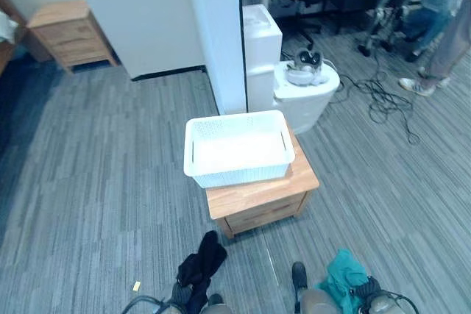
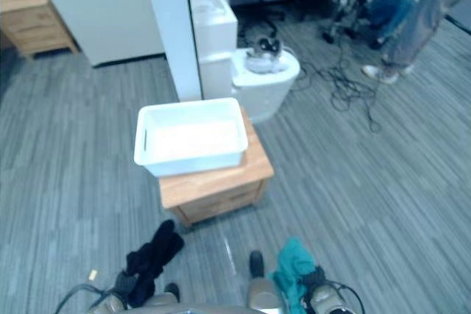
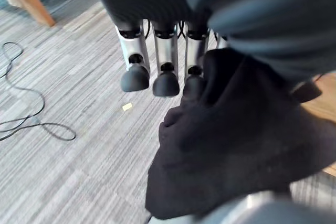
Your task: Tidy up the quilt and then pick up the clothes from the bed and put them into the laundry hamper.
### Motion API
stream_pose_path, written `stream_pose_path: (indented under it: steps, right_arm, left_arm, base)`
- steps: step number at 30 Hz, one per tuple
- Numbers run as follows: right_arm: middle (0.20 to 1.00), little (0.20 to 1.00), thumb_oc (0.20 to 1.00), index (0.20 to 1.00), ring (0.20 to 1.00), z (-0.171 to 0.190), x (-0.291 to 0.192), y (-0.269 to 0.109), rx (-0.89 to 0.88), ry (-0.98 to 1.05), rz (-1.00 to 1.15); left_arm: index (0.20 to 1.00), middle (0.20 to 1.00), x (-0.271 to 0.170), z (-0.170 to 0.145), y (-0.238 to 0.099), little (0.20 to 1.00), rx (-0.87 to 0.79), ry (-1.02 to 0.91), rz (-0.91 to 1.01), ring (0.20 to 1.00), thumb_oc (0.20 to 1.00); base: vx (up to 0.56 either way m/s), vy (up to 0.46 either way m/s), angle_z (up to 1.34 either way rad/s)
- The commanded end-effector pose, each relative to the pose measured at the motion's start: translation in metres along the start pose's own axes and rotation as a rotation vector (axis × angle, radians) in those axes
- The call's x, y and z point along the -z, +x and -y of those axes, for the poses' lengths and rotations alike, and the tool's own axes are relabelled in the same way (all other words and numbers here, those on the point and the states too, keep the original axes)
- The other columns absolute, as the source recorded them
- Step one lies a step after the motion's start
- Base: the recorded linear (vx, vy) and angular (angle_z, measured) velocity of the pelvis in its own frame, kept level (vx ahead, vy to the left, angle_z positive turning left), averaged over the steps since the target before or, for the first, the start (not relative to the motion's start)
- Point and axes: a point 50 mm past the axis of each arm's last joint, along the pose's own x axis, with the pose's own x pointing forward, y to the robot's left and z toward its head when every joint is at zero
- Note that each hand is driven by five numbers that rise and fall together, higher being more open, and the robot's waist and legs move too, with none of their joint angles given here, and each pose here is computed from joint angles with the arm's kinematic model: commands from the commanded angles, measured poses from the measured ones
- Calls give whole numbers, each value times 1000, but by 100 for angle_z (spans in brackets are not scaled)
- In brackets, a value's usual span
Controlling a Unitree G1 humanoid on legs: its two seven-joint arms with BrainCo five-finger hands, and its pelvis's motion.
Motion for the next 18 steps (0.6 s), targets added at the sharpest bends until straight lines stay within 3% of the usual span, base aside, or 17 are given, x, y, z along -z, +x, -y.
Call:
stream_pose_path:
  steps: [1,6,12,14,15,18]
  right_arm:
    - [200,200,200,200,200,27,-18,5,96,35,76]
    - [200,200,200,200,200,49,-46,6,152,78,201]
    - [200,200,200,200,200,96,-101,-14,269,133,501]
    - [200,200,200,200,200,110,-124,-28,282,130,632]
    - [200,200,200,200,200,139,-155,-53,355,100,808]
    - [200,200,200,200,200,173,-187,-93,475,76,1039]
  left_arm:
    - [200,200,-12,-33,8,200,-133,-80,30,200,200]
    - [200,200,-6,-30,6,200,-113,-44,32,200,200]
    - [200,200,5,-27,5,200,-96,3,9,200,200]
    - [200,200,7,-30,5,200,-92,10,14,200,200]
    - [200,200,9,-41,6,200,-115,17,20,200,200]
    - [200,200,10,-49,7,200,-138,6,17,200,200]
  base:
    - [182,-88,53]
    - [217,32,45]
    - [143,144,6]
    - [38,171,4]
    - [0,156,-11]
    - [10,57,-14]
